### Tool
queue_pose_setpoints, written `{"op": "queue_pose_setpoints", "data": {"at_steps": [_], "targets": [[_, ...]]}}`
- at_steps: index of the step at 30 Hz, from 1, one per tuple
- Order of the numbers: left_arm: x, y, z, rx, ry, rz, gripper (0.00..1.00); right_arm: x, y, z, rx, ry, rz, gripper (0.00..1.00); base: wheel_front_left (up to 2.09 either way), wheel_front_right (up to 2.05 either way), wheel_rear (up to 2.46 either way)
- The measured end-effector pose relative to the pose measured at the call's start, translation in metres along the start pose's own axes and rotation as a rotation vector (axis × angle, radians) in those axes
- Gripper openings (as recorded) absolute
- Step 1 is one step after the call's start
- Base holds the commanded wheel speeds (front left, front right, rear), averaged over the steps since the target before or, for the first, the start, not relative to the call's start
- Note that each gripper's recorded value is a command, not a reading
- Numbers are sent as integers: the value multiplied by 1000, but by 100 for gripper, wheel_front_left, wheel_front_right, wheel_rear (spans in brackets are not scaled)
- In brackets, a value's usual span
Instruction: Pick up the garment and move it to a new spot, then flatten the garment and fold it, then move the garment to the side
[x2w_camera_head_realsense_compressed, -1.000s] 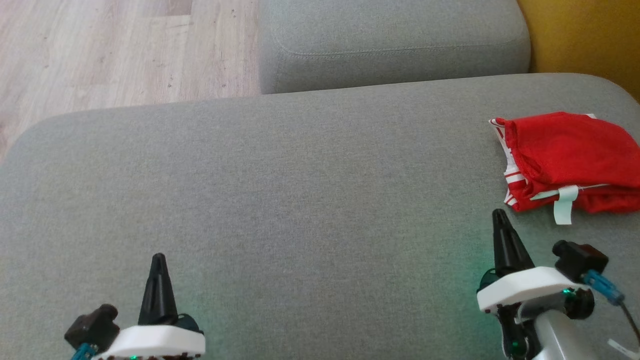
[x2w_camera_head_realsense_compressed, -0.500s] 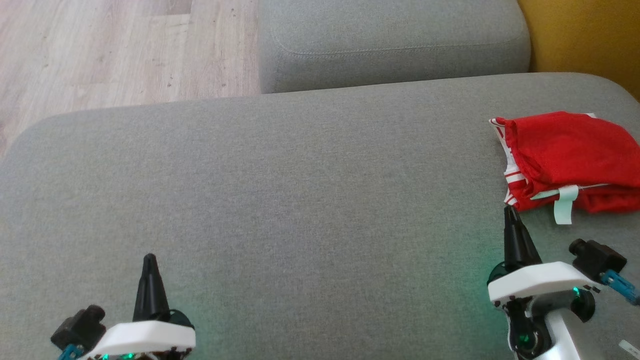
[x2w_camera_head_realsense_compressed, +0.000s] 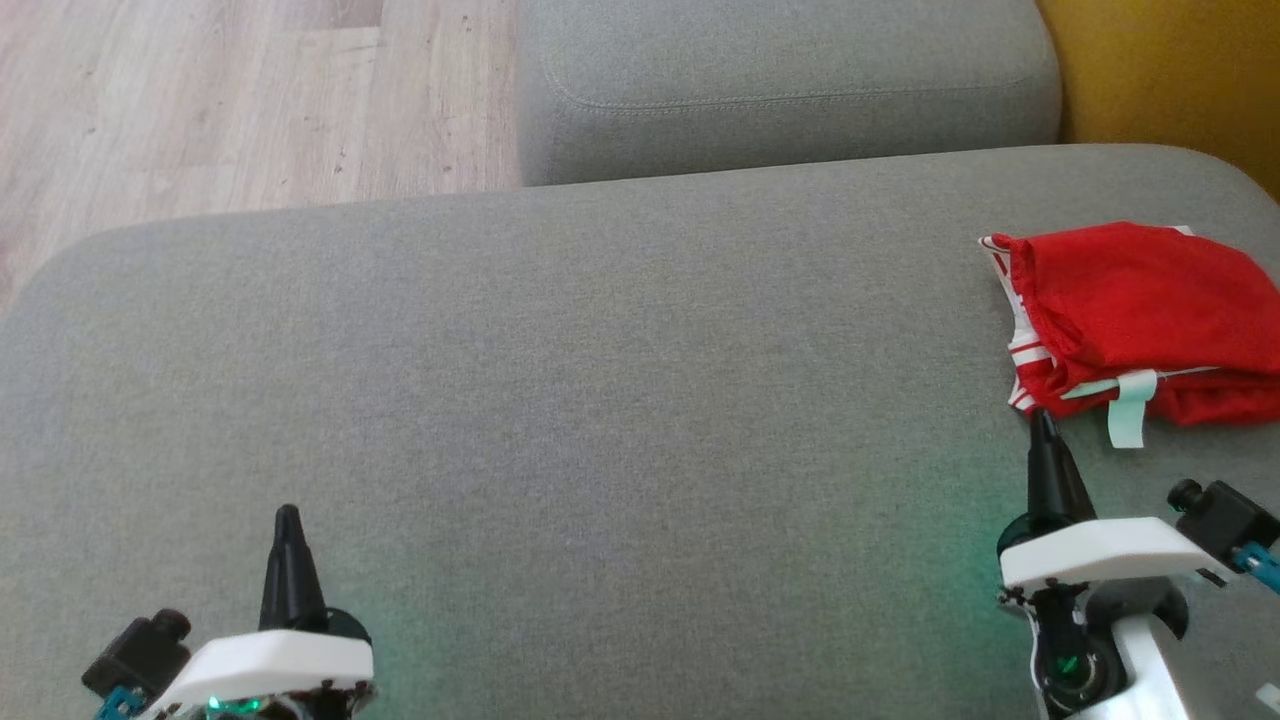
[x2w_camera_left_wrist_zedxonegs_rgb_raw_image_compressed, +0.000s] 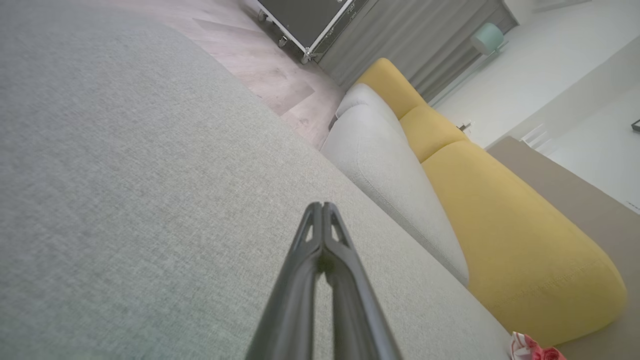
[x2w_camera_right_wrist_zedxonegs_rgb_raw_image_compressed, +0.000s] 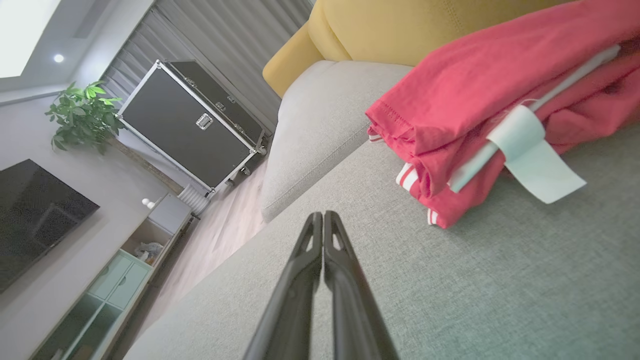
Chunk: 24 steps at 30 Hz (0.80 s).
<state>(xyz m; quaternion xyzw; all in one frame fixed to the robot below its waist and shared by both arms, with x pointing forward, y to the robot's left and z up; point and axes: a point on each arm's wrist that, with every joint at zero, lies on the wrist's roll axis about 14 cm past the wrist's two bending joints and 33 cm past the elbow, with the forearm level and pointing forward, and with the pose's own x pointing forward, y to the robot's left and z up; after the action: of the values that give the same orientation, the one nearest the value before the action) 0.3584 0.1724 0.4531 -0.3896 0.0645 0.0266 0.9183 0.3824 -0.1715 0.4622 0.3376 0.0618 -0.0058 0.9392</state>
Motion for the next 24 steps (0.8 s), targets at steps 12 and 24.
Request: {"op": "queue_pose_setpoints", "data": {"at_steps": [12, 24], "targets": [[1, 3, 3, -113, 3, 16, 0, 1, -3, 7, 131, -15, -15, 0, 0, 0, 0], [3, 4, 5, -224, 8, 21, 0, 1, -5, 12, 260, -24, -23, 0, 0, 0, 0]]}}
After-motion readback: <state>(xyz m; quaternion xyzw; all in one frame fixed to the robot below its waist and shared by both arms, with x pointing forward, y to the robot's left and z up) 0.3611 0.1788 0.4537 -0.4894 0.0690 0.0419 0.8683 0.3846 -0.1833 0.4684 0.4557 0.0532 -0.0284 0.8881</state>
